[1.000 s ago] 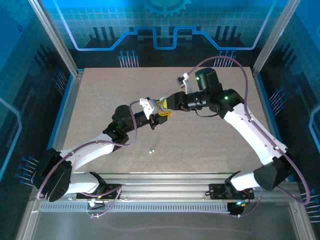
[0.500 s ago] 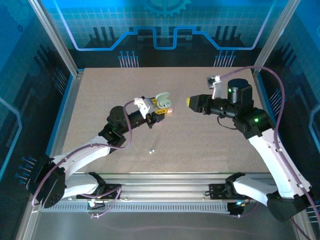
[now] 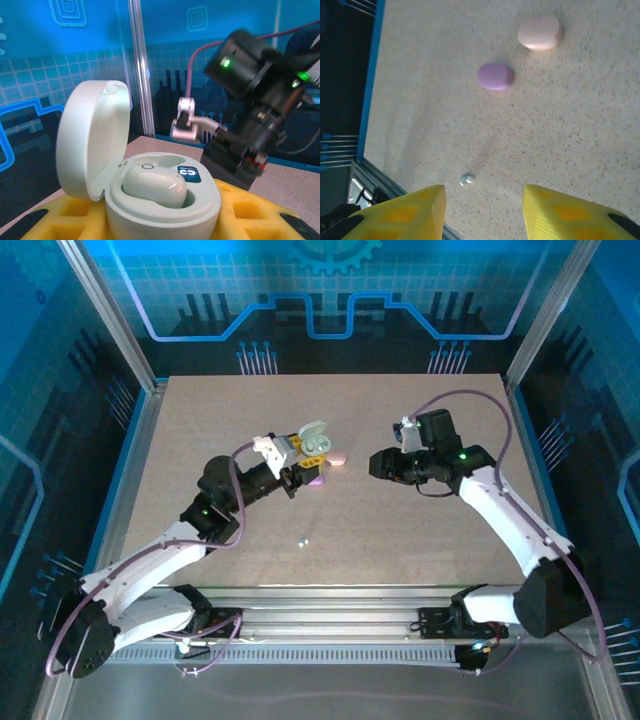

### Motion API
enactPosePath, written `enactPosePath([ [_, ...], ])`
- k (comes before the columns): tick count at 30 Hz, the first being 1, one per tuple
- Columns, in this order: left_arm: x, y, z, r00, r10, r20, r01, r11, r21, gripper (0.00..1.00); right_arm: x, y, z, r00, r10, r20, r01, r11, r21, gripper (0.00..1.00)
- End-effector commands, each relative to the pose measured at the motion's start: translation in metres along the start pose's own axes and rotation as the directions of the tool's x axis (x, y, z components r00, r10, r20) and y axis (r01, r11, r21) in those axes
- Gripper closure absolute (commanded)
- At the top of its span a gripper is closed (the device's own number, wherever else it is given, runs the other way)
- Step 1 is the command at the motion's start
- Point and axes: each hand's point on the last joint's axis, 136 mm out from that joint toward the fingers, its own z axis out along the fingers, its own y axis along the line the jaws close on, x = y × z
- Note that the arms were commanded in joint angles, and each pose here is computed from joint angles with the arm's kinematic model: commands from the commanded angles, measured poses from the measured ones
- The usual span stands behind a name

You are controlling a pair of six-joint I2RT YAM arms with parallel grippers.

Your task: Insert wireless bluetooth earbuds into charging case

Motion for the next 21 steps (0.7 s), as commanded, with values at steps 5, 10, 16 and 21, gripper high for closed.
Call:
enactPosePath([
  [5,-0.033,0.008,-0.013,0.997,0.064,0.043,-0.061,0.996,-0.063,0.64,0.028,-0.004,0.045,0.987,0.000,-0.162,-0.002,1.000,-0.013,0.55],
  [10,-0.041,0.009,-0.019,0.996,0.074,0.053,-0.069,0.995,-0.078,0.64,0.045,0.001,0.072,0.965,-0.032,-0.258,0.032,0.999,-0.004,0.56],
  [16,-0.051,0.011,-0.025,0.995,0.084,0.046,-0.079,0.992,-0.099,0.64,0.066,0.009,0.101,0.934,-0.069,-0.350,0.074,0.997,0.001,0.56],
  [21,-0.060,0.012,-0.031,0.994,0.096,0.055,-0.089,0.989,-0.116,0.64,0.088,0.020,0.128,0.895,-0.097,-0.435,0.102,0.995,-0.013,0.57],
])
